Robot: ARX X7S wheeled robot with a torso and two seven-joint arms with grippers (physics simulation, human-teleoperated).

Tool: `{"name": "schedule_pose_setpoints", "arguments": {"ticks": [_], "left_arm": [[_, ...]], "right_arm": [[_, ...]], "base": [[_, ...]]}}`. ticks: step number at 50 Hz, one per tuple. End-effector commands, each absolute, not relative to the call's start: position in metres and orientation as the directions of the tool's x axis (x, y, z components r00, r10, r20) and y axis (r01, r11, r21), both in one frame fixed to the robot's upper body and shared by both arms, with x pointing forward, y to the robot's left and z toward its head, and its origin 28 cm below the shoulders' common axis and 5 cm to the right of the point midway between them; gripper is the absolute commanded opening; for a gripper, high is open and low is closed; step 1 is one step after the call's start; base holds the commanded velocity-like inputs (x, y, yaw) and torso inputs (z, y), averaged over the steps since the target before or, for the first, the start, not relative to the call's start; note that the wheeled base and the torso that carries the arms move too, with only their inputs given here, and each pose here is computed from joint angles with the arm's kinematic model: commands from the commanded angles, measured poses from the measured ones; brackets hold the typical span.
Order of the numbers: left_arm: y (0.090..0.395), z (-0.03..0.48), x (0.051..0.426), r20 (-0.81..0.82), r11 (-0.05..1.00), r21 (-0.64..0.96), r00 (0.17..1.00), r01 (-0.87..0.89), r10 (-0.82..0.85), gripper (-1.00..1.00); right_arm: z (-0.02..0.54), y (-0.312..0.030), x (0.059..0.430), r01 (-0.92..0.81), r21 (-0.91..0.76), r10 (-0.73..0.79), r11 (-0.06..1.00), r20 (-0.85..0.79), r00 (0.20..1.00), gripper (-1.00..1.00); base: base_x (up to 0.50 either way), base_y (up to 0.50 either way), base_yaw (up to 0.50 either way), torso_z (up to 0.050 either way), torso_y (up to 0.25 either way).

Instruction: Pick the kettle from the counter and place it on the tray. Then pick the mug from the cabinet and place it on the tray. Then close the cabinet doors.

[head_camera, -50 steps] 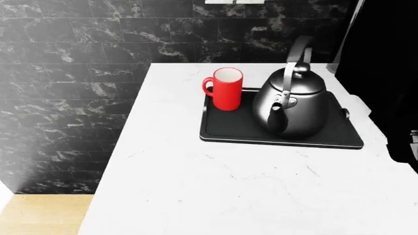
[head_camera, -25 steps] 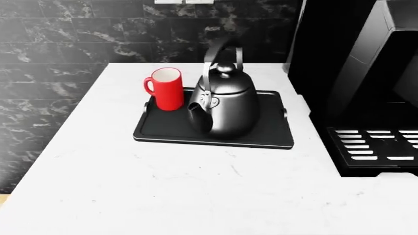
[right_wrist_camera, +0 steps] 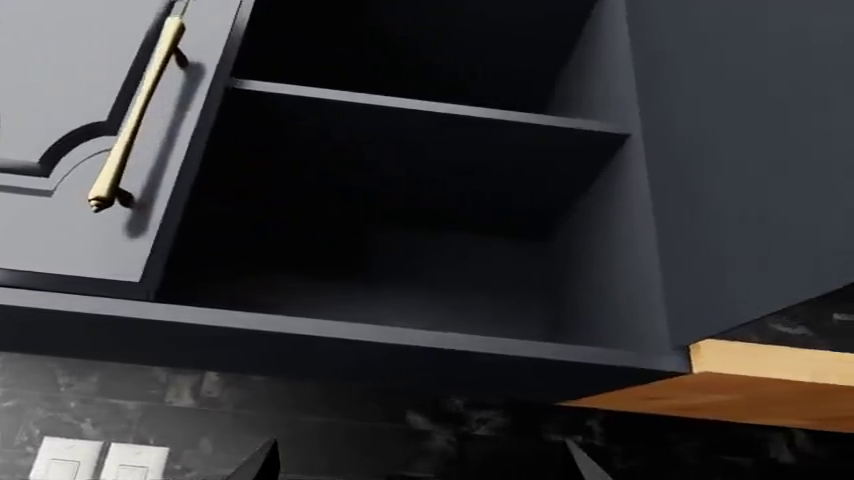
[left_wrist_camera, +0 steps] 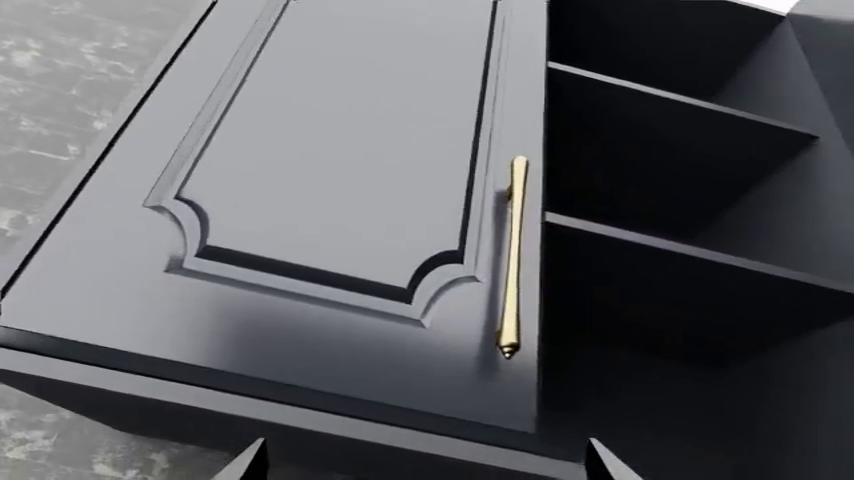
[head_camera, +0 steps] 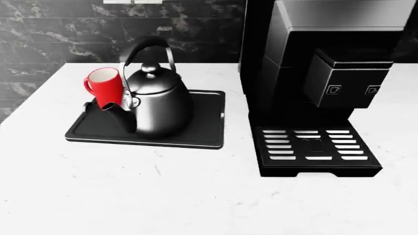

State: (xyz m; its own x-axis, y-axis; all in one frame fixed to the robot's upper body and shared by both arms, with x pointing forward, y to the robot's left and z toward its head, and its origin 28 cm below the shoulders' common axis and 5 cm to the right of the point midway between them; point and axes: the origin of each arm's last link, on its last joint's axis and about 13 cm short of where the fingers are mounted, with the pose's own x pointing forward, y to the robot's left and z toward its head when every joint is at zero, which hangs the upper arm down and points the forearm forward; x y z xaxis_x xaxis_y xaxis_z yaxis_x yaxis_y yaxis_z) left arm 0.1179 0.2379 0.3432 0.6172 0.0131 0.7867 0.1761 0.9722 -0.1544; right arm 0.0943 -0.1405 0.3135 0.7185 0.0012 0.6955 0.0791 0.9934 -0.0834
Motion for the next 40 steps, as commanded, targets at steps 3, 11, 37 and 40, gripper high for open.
{"name": "schedule_pose_setpoints", "arguments": {"ticks": [3,11,37,40], "left_arm": [[0.2383,0.3416,0.1173,0.783,0.970,-0.162,0.622,0.179,0.016,1.00],[0.2390,0.3412,0.1175,0.781,0.971,-0.161,0.625,0.177,0.016,1.00],[0.2391,0.3399,0.1185,0.780,0.971,-0.164,0.625,0.172,0.021,1.00],[0.2393,0.3394,0.1190,0.779,0.971,-0.169,0.627,0.171,0.025,1.00]], "right_arm": [[0.3140,-0.1408,0.0937,0.079,-0.080,-0.001,0.994,0.697,0.717,1.00],[0.3142,-0.1410,0.0932,0.078,-0.078,-0.001,0.994,0.698,0.716,1.00],[0.3132,-0.1419,0.0933,0.084,-0.068,-0.013,0.994,0.697,0.717,1.00],[0.3137,-0.1427,0.0948,0.116,-0.081,-0.026,0.990,0.701,0.713,1.00]], "base": [[0.00,-0.50,0.00,0.000,0.000],[0.00,-0.50,0.00,0.000,0.000],[0.00,-0.50,0.00,0.000,0.000],[0.00,-0.33,0.00,0.000,0.000]]}}
